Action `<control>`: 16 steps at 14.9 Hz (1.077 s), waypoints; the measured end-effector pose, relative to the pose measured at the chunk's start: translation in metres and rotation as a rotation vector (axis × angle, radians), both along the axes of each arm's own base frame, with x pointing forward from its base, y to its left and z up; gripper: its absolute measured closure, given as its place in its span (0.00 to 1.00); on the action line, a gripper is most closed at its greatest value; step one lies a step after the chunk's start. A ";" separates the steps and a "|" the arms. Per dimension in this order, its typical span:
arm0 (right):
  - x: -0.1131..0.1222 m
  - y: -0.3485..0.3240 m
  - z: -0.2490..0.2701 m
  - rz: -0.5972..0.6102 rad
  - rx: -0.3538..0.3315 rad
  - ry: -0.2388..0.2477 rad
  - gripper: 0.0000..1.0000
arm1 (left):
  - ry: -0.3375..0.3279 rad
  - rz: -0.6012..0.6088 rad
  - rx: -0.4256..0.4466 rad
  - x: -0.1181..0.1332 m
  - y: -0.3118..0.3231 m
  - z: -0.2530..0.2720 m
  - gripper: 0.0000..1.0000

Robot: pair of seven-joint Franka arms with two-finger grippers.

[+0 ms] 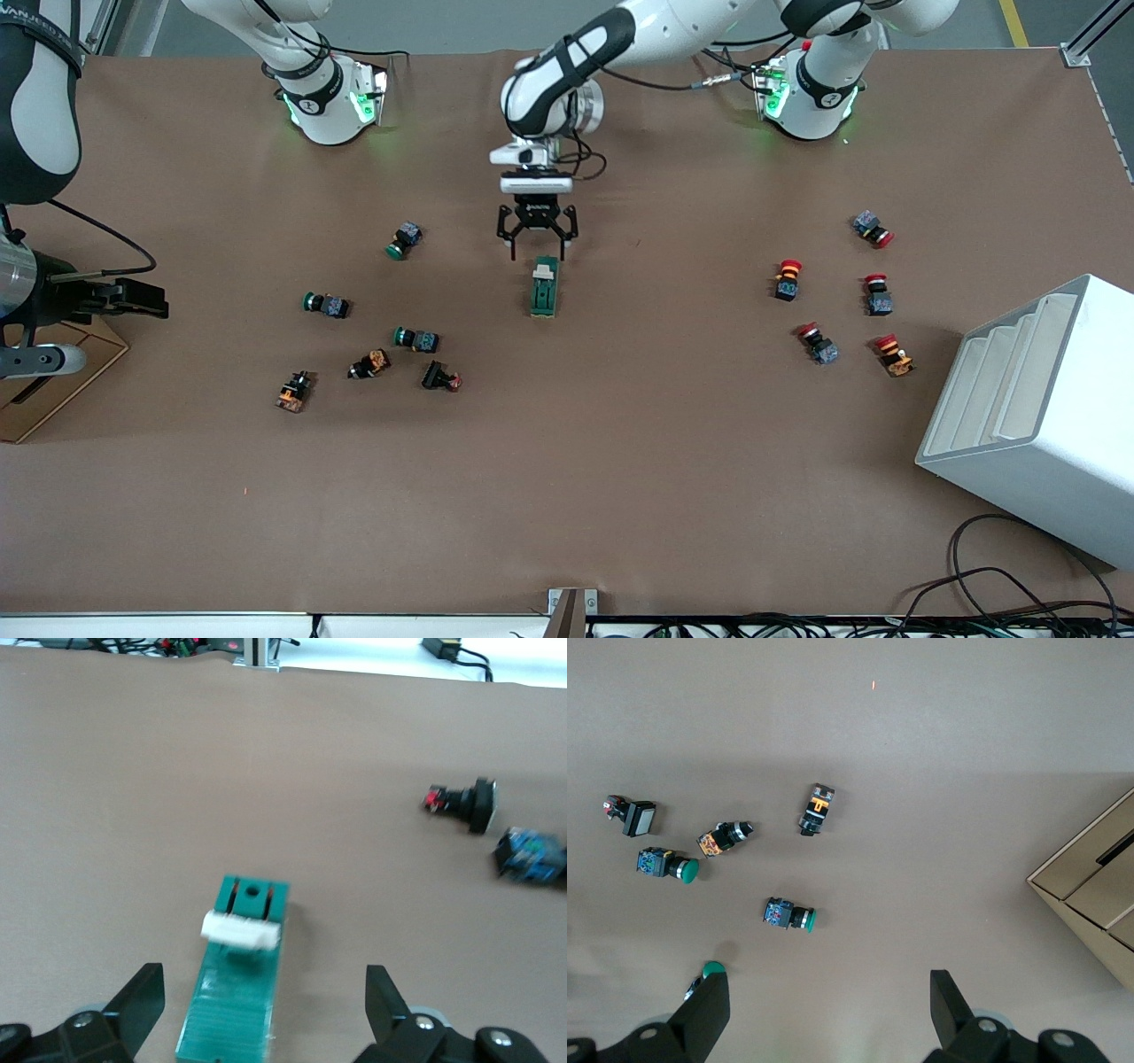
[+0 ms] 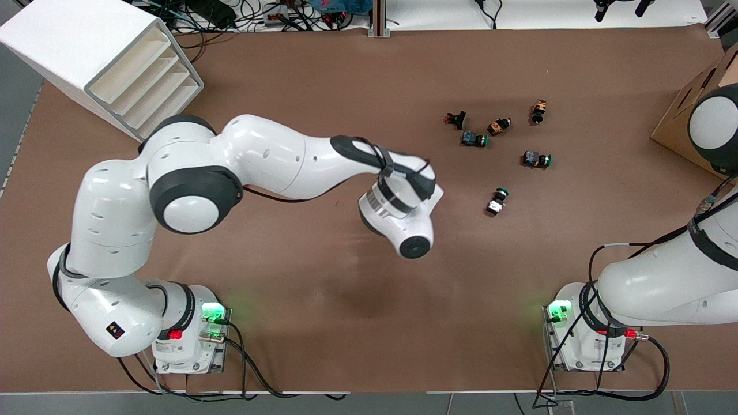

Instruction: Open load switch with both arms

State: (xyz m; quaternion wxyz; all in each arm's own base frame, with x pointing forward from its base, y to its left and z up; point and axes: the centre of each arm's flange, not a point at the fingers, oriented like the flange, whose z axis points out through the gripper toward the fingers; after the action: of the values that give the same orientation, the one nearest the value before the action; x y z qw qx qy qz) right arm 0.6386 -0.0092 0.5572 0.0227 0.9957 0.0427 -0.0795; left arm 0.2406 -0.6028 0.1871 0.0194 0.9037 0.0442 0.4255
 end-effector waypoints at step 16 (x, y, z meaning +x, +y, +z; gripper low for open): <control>-0.005 -0.008 0.010 -0.014 -0.004 0.004 0.00 | 0.639 0.457 -0.069 0.285 0.179 0.335 0.00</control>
State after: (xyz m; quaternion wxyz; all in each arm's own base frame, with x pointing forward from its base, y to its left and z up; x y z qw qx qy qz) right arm 0.6340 -0.0168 0.5677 0.0238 0.9957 0.0356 -0.0817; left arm 0.5256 -0.4234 0.5226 -0.0601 0.9562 0.2627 0.1143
